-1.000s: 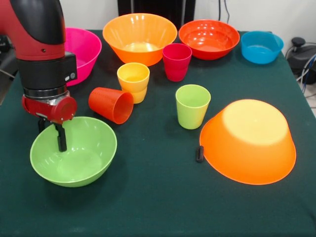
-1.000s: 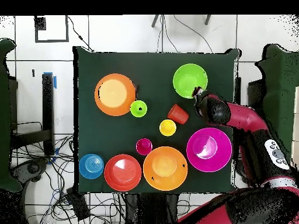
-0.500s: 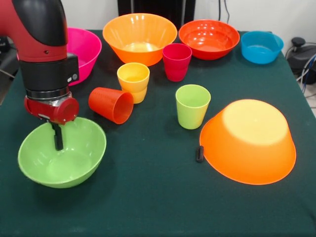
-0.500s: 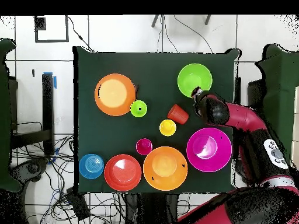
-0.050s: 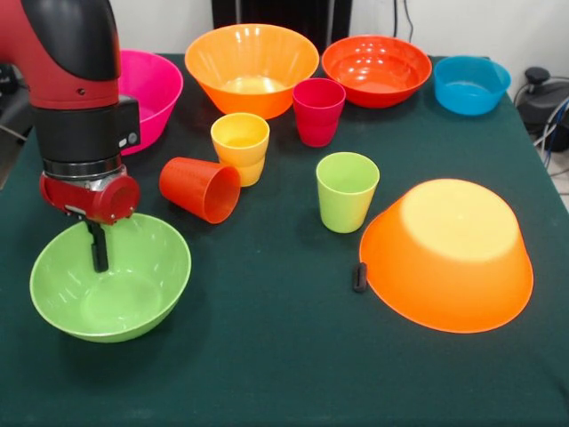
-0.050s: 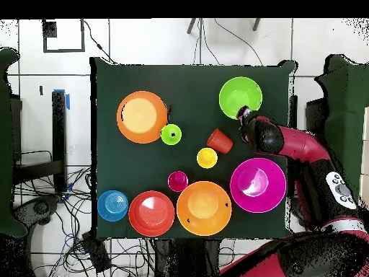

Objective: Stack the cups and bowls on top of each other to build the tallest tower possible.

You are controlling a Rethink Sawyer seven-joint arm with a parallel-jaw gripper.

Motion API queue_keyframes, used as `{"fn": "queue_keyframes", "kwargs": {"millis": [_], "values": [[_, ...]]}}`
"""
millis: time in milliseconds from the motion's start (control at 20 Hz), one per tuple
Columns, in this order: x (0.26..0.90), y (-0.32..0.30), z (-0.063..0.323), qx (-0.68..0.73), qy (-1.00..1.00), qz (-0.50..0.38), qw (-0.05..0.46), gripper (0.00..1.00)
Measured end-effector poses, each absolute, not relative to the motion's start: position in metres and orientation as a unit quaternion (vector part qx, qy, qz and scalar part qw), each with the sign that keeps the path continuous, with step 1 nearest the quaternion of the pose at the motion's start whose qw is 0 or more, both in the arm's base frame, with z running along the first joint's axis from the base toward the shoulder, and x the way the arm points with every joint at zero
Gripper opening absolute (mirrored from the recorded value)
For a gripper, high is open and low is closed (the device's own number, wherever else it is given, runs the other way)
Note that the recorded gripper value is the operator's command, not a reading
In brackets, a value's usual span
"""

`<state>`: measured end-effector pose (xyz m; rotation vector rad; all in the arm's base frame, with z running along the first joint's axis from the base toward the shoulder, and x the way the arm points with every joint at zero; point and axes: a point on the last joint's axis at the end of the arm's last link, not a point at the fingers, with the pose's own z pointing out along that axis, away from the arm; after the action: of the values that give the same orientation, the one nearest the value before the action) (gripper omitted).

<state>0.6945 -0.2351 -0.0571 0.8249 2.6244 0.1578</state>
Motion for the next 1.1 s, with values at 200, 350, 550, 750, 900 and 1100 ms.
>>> {"fn": "queue_keyframes", "kwargs": {"millis": [200, 350, 550, 750, 900, 1100], "values": [[0.694, -0.235, -0.057, 0.294, 0.935, 0.056, 0.192, 0.00], [0.695, -0.235, -0.057, 0.294, 0.935, 0.056, 0.192, 0.00], [0.695, -0.235, -0.057, 0.294, 0.935, 0.056, 0.192, 0.00], [0.695, -0.236, -0.055, 0.293, 0.935, 0.055, 0.193, 0.00], [0.695, -0.236, -0.050, 0.291, 0.935, 0.054, 0.194, 0.00], [0.693, -0.237, -0.039, 0.287, 0.937, 0.051, 0.193, 0.00]]}}
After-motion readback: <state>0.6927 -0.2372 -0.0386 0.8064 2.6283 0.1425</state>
